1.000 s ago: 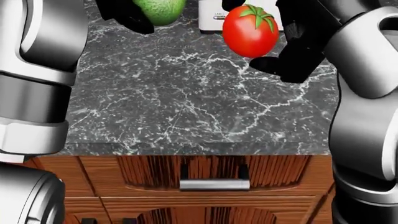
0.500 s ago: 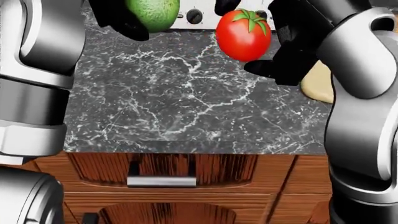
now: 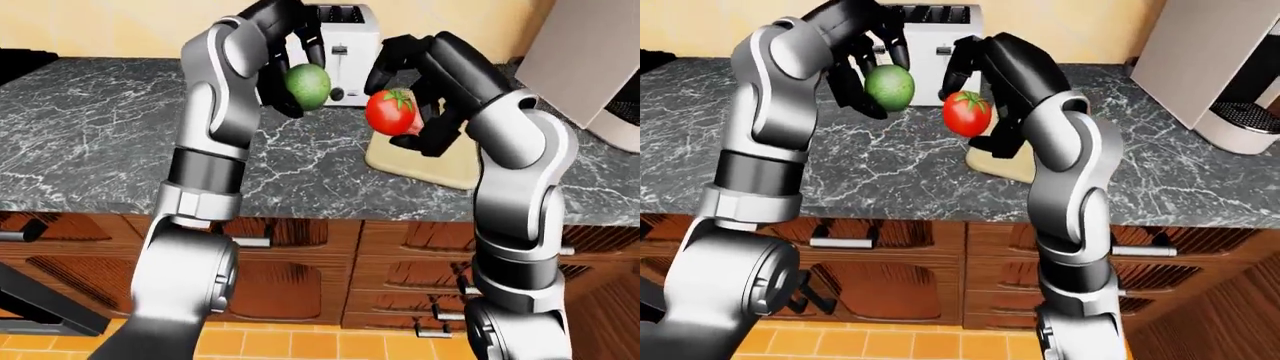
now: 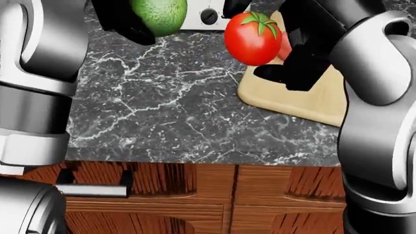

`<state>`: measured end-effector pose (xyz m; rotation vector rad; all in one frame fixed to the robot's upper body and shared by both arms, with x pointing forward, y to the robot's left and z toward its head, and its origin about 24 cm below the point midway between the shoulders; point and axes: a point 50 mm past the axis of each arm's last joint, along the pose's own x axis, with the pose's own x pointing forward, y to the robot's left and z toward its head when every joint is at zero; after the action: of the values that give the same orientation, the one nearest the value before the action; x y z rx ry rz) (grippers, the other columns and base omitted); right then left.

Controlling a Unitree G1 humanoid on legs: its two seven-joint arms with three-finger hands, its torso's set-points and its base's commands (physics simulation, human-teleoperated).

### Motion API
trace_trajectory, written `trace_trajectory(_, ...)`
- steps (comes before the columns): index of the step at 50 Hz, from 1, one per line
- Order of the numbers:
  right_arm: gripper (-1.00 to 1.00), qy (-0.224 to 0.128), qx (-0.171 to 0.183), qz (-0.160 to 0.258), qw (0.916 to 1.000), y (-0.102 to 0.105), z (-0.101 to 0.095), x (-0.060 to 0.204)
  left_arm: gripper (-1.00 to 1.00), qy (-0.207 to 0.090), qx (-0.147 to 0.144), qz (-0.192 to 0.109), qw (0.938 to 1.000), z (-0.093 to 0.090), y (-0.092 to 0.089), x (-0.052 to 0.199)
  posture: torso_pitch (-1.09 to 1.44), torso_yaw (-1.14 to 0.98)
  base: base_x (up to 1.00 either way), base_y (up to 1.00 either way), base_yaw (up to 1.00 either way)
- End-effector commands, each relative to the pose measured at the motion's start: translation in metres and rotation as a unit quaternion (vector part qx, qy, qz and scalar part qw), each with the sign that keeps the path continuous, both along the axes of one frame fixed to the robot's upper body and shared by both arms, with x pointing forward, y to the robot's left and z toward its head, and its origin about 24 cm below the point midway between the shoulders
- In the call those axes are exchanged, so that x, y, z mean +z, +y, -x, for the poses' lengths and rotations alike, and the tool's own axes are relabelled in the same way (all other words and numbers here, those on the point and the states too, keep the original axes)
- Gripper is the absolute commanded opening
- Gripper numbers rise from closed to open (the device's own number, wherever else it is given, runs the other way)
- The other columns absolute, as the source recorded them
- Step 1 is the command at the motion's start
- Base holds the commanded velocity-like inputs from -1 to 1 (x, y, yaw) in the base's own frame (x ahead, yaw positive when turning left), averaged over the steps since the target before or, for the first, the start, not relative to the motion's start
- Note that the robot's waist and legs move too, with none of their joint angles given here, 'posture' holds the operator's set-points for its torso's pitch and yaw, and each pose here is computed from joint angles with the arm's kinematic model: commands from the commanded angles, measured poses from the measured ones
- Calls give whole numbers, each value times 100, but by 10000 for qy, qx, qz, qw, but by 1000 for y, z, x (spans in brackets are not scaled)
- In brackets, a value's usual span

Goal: Place the avocado, onion, tomato and bell pepper on the cutting board.

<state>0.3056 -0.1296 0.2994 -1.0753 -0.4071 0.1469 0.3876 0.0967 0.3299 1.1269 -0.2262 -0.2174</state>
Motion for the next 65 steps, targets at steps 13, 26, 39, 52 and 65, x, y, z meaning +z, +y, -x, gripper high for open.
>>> trace_trajectory(13, -100, -493, -134, -68, 9987, -6, 8, 18, -100, -575, -166, 17, 9982, 12, -8, 27, 0, 0, 0, -44, 0)
trace_trajectory(26, -100, -658, -120, -141, 9977, -6, 10, 22, -100, -559, -151, 37, 9983, 11, -8, 25, 0, 0, 0, -15, 0)
trace_trajectory(39, -100, -682, -90, -109, 9976, -6, 11, 25, -100, -565, -155, 45, 9983, 11, -8, 26, 0, 0, 0, 0, 0)
trace_trajectory(52, -100, -684, -82, -130, 9975, -6, 10, 23, -100, -544, -158, 46, 9984, 10, -8, 22, 0, 0, 15, 0, 0)
trace_trajectory(65, -100, -794, -30, -167, 9967, -5, 12, 26, -100, -554, -163, 56, 9983, 11, -7, 24, 0, 0, 4, 0, 0)
